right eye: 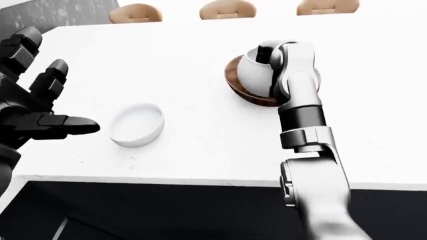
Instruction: Stack the bowls from largest to smallest.
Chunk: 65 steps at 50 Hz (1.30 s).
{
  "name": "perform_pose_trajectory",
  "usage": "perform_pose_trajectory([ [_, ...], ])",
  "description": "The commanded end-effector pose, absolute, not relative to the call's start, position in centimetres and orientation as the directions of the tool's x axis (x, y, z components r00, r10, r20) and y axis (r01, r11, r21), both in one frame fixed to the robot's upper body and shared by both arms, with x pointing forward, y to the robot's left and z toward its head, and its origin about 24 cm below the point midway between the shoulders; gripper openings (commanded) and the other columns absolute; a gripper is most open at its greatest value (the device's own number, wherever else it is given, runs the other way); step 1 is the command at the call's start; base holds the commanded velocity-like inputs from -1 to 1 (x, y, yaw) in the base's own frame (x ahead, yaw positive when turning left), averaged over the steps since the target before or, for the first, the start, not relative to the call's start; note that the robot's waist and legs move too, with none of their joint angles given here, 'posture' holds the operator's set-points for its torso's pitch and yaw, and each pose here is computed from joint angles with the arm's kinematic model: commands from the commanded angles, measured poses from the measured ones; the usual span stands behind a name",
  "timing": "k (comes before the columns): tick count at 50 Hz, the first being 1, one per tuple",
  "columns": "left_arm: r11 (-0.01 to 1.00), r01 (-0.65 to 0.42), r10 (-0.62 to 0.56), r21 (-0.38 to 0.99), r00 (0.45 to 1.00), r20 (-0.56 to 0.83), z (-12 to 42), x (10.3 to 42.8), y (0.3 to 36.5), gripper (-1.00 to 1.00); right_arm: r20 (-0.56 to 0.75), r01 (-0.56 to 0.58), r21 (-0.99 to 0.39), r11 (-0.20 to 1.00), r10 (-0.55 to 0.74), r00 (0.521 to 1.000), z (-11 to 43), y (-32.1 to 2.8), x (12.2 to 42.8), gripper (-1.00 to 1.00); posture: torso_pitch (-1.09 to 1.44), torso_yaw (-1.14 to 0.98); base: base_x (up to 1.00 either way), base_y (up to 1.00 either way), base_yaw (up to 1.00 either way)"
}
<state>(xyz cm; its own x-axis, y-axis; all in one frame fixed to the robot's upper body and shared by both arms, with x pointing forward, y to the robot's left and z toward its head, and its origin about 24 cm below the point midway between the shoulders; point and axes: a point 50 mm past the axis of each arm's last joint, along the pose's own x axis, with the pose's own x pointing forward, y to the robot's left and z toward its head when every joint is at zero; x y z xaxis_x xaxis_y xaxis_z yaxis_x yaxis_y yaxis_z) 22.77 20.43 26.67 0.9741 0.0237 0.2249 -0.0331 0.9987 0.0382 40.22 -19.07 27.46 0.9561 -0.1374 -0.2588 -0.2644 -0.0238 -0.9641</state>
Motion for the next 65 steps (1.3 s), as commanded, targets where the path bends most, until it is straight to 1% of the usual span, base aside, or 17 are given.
perform_pose_trajectory([
  [1,0.998,-0.050,0.036,0.040,0.956,0.292,27.8,22.3,20.6,1.00,-0.155,-0.161,-0.986,-0.034,-0.134,0.979,30.3,-19.0,39.6,-0.57,0.00,0.00,0.00,0.00,0.00],
  [7,0.998,-0.050,0.036,0.040,0.955,0.296,28.0,22.2,20.6,1.00,-0.158,-0.164,-0.986,-0.036,-0.134,0.978,30.9,-19.1,39.1,-0.53,0.00,0.00,0.00,0.00,0.00],
  [17,0.998,-0.050,0.036,0.037,0.953,0.302,28.3,22.0,20.6,1.00,-0.160,-0.166,-0.985,-0.046,-0.123,0.980,31.6,-19.1,38.3,-0.29,0.00,0.00,0.00,0.00,0.00],
  [22,0.998,-0.048,0.036,0.034,0.951,0.308,28.4,22.0,20.6,1.00,-0.152,-0.159,-0.986,-0.045,-0.117,0.981,32.3,-19.1,37.9,-0.24,0.00,0.00,0.00,0.00,0.00],
  [23,0.998,-0.048,0.036,0.033,0.950,0.309,28.5,22.0,20.6,1.00,-0.153,-0.158,-0.986,-0.043,-0.114,0.982,32.3,-19.0,37.8,-0.18,0.00,0.00,0.00,0.00,0.00],
  [27,0.998,-0.053,0.040,0.031,0.948,0.316,28.9,21.8,20.8,1.00,-0.155,-0.161,-0.986,-0.045,-0.112,0.981,32.2,-19.0,37.8,-0.04,0.00,0.00,0.00,0.00,0.00],
  [29,0.998,-0.055,0.043,0.029,0.947,0.317,28.9,21.8,20.8,1.00,-0.161,-0.166,-0.985,-0.042,-0.111,0.981,31.7,-19.0,37.9,-0.05,0.00,0.00,0.00,0.00,0.00],
  [32,0.998,-0.055,0.043,0.030,0.947,0.319,29.0,21.9,20.8,1.00,-0.165,-0.170,-0.985,-0.039,-0.110,0.980,31.6,-19.0,37.9,0.03,0.00,0.00,0.00,0.00,0.00],
  [36,0.998,-0.052,0.040,0.031,0.947,0.318,29.0,21.8,20.7,1.00,-0.164,-0.169,-0.985,-0.035,-0.110,0.980,31.4,-19.2,37.8,0.05,0.00,0.00,0.00,0.00,0.00],
  [37,0.998,-0.053,0.040,0.031,0.947,0.319,29.1,21.8,20.7,1.00,-0.165,-0.170,-0.985,-0.033,-0.109,0.980,31.4,-19.2,37.8,0.12,0.00,0.00,0.00,0.00,0.00],
  [40,0.998,-0.052,0.039,0.032,0.946,0.320,29.3,21.8,20.6,1.00,-0.164,-0.168,-0.985,-0.029,-0.109,0.980,31.6,-19.4,37.6,0.23,0.00,0.00,0.00,0.00,0.00],
  [46,0.998,-0.051,0.038,0.031,0.946,0.322,29.4,21.6,20.6,1.00,-0.158,-0.163,-0.986,-0.035,-0.104,0.982,32.0,-19.4,37.1,0.51,0.00,0.00,0.00,0.00,0.00],
  [50,0.998,-0.051,0.039,0.029,0.945,0.324,29.4,21.5,20.6,1.00,-0.148,-0.152,-0.988,-0.041,-0.094,0.985,32.9,-19.2,36.6,0.51,0.00,0.00,0.00,0.00,0.00],
  [56,0.998,-0.051,0.039,0.028,0.945,0.326,29.5,21.4,20.6,1.00,-0.089,-0.092,-0.994,-0.053,-0.051,0.995,36.5,-18.1,35.0,0.51,0.00,0.00,0.00,0.00,0.00],
  [62,0.998,-0.051,0.039,0.029,0.944,0.328,29.7,21.3,20.6,1.00,-0.048,-0.045,-0.997,-0.070,0.051,0.998,37.7,-14.8,33.9,0.50,0.00,0.00,0.00,0.00,0.00],
  [63,0.998,-0.053,0.041,0.027,0.944,0.326,29.6,21.4,20.7,1.00,-0.038,-0.032,-0.997,-0.068,0.099,0.994,38.0,-13.3,33.5,0.49,0.00,0.00,0.00,0.00,0.00],
  [65,0.998,-0.053,0.041,0.026,0.944,0.327,29.6,21.3,20.8,1.00,-0.029,-0.020,-0.998,-0.059,0.154,0.988,38.1,-11.6,32.8,0.48,0.00,0.00,0.00,0.00,0.00],
])
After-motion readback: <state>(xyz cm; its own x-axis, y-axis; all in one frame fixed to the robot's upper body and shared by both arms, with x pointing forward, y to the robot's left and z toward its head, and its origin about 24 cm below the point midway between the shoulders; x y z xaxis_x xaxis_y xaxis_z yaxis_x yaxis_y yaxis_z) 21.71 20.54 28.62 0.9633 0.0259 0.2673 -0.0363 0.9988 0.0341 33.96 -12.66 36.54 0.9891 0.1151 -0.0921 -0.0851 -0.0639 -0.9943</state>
